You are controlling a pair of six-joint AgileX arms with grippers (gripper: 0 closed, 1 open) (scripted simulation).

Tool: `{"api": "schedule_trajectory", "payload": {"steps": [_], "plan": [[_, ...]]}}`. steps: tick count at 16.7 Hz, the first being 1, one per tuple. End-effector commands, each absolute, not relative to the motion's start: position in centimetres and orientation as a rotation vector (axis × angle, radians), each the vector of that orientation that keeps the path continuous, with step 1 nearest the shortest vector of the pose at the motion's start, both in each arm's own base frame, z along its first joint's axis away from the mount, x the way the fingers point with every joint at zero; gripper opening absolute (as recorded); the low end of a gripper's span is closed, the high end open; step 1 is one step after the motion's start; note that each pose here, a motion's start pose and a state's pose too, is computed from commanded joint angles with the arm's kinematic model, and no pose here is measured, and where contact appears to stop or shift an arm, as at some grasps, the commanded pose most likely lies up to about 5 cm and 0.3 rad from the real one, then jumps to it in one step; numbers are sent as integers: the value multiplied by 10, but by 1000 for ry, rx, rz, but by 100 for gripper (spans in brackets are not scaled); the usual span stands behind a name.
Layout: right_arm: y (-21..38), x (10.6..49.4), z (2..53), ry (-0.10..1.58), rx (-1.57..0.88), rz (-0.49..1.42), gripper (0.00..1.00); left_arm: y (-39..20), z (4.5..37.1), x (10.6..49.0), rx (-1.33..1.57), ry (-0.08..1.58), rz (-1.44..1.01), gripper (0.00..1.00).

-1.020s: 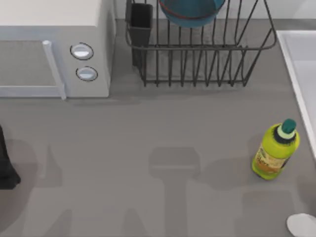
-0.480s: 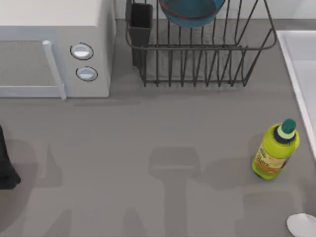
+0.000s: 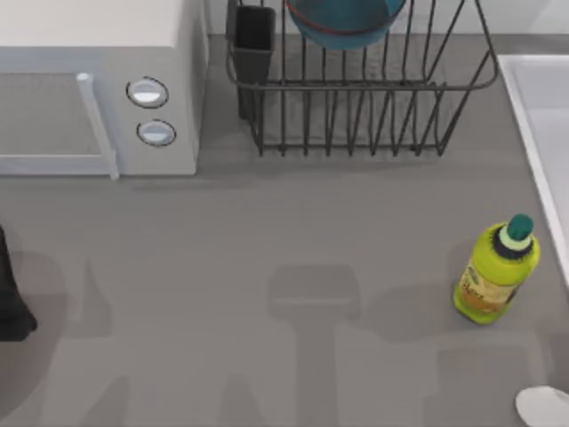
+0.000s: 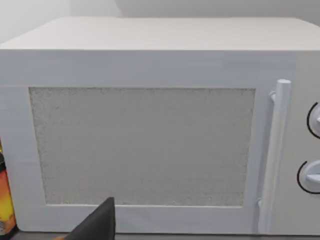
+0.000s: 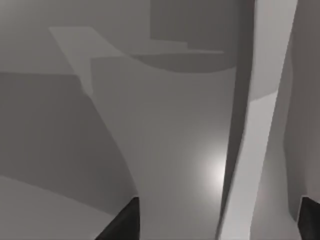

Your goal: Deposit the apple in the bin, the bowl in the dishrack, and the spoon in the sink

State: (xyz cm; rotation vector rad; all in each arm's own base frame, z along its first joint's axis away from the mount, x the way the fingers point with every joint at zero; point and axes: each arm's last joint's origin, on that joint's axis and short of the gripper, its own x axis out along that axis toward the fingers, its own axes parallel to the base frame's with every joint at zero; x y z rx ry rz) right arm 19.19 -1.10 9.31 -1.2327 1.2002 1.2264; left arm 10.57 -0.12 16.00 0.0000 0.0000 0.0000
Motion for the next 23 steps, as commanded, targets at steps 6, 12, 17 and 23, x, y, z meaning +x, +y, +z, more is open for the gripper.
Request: {"api": "schedule_trajectory", "payload": {"steps": [6, 12, 17, 23], "plan": [[-11, 197, 124, 1228, -1219, 1185, 0, -1, 160, 106, 0, 0, 0, 100], [-11, 197, 183, 1252, -1205, 1216, 0, -1, 160, 106, 0, 0, 0, 100], [-10, 193, 215, 1233, -1215, 1188, 0, -1, 160, 106, 0, 0, 0, 100], [-12, 200, 216, 1244, -1198, 1181, 0, -1, 160, 106, 0, 0, 0, 100]]}}
